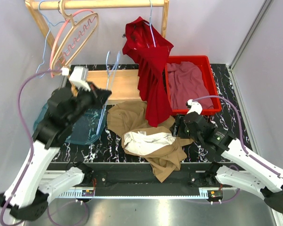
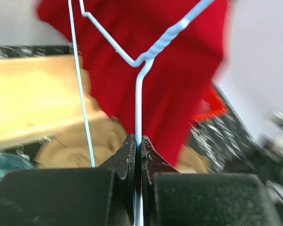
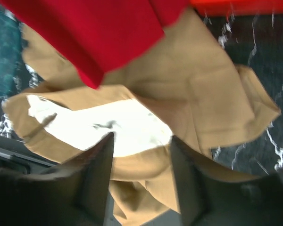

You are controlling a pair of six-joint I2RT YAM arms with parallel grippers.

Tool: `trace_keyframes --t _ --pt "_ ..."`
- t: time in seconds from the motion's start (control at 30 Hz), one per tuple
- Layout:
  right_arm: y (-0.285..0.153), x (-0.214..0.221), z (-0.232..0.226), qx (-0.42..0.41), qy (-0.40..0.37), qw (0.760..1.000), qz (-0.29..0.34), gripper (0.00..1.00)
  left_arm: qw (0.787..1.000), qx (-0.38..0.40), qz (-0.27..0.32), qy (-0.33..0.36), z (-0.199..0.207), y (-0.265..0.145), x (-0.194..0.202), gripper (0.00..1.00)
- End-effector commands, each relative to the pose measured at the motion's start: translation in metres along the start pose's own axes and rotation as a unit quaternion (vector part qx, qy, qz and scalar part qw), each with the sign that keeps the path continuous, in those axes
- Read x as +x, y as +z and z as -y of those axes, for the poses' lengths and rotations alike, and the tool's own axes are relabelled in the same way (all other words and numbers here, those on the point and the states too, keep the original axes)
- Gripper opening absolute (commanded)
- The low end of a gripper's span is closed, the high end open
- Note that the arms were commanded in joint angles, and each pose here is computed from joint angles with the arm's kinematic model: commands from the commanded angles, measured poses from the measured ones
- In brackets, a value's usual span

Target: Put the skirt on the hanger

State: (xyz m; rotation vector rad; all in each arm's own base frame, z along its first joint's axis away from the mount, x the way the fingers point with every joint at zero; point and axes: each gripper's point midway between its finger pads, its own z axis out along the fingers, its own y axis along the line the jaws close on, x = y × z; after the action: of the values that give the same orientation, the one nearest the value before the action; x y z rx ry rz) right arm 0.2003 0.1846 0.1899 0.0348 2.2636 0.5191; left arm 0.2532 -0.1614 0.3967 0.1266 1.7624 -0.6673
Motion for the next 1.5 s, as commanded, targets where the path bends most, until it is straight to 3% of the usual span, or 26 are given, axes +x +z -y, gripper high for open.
trace_keyframes --t 0.0,0.03,0.1,0.27,0.47,0.77,1.0,1.13,1.27,1.47 --pt "-0.002 0.009 0.006 0.004 0.018 1.0 -0.012 0.49 0.988 0.137 -0.063 -0.041 0.042 -0.039 0.045 0.0" --pt "-0.003 0.011 0.004 -0.001 0.017 1.0 -0.016 0.43 0.985 0.148 -0.074 -0.045 0.044 -0.046 0.052 0.0" --pt "-0.004 0.012 -0.002 -0.017 0.015 0.999 -0.023 0.43 0.979 0.173 -0.09 -0.055 0.051 -0.061 0.065 0.0" --pt "0.003 0.022 -0.008 -0.023 0.0 0.998 -0.056 0.58 0.964 0.208 -0.15 -0.075 0.052 -0.081 0.111 0.0" --pt "0.02 0.033 -0.017 -0.023 -0.011 0.995 -0.091 0.6 0.943 0.234 -0.22 -0.09 0.047 -0.092 0.166 0.0" --pt "0.042 0.049 -0.017 -0.005 -0.001 0.992 -0.123 0.58 0.927 0.255 -0.259 -0.091 0.044 -0.102 0.199 0.0" --pt "0.058 0.061 -0.01 0.024 0.014 0.99 -0.135 0.48 0.923 0.294 -0.238 -0.066 0.052 -0.12 0.193 0.0" --pt "0.061 0.061 -0.002 0.044 0.018 0.991 -0.126 0.41 0.939 0.261 -0.219 -0.04 0.043 -0.127 0.183 0.0" --pt "0.06 0.057 0.003 0.057 0.021 0.992 -0.113 0.27 0.939 0.271 -0.208 -0.026 0.048 -0.137 0.172 0.0" --pt "0.062 0.06 0.01 0.072 0.018 0.991 -0.115 0.1 0.928 0.289 -0.232 -0.032 0.048 -0.142 0.188 0.0"
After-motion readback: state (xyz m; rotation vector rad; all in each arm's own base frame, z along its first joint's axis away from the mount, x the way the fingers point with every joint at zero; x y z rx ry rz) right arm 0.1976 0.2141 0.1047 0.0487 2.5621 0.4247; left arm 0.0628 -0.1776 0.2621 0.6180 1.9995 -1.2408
